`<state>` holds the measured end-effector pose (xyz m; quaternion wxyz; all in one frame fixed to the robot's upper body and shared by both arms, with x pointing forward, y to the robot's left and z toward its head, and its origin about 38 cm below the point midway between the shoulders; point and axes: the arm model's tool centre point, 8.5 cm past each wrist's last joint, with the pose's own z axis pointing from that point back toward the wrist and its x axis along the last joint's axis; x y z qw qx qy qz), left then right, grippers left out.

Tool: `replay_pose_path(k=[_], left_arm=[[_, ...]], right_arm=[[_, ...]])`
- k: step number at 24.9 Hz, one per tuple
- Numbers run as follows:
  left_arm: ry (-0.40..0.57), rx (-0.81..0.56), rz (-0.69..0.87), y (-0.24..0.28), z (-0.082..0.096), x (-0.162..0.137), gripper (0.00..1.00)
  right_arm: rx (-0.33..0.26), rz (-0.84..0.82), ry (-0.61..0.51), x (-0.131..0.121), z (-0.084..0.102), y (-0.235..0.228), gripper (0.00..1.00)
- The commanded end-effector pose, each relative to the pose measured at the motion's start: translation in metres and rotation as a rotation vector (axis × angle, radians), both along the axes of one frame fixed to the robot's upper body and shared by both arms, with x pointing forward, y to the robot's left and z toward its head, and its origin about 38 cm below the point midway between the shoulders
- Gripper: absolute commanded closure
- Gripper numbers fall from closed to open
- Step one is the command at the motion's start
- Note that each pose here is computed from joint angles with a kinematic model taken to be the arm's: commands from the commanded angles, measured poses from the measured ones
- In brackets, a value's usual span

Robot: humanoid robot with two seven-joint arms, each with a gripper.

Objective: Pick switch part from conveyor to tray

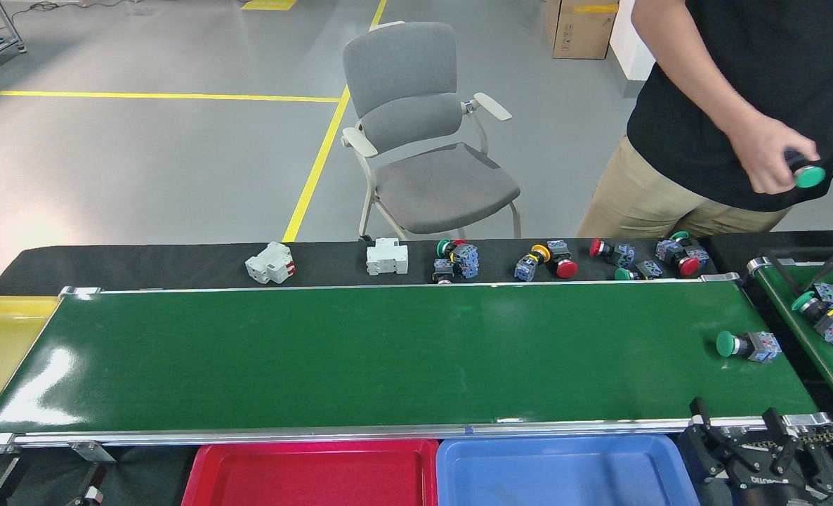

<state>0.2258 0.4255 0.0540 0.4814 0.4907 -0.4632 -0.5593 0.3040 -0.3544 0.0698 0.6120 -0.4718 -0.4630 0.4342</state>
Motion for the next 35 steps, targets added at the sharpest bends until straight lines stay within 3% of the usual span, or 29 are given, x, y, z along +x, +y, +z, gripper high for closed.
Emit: replay_pose_path(k=[1, 12, 33, 35], left_arm=[[-0.022, 0.006, -0.006, 0.001, 0.006, 0.002, 0.00], [-0.020, 0.004, -0.007, -0.001, 0.005, 0.002, 0.00], [-0.012, 0.002, -0.033, -0.008, 0.002, 0.007, 0.00], [-0.014, 0.001, -0.033, -0.008, 0.002, 0.008, 0.00]], right_arm=[[0.000, -0.029, 0.017, 0.010, 0.005, -0.007, 0.01], [-0.019, -0.117, 0.047, 0.055, 0.002, -0.011, 0.01], [-0.014, -0.078, 0.150, 0.133, -0.021, 0.059, 0.02], [-0.004, -0.063, 0.159, 0.140, -0.023, 0.070, 0.08]])
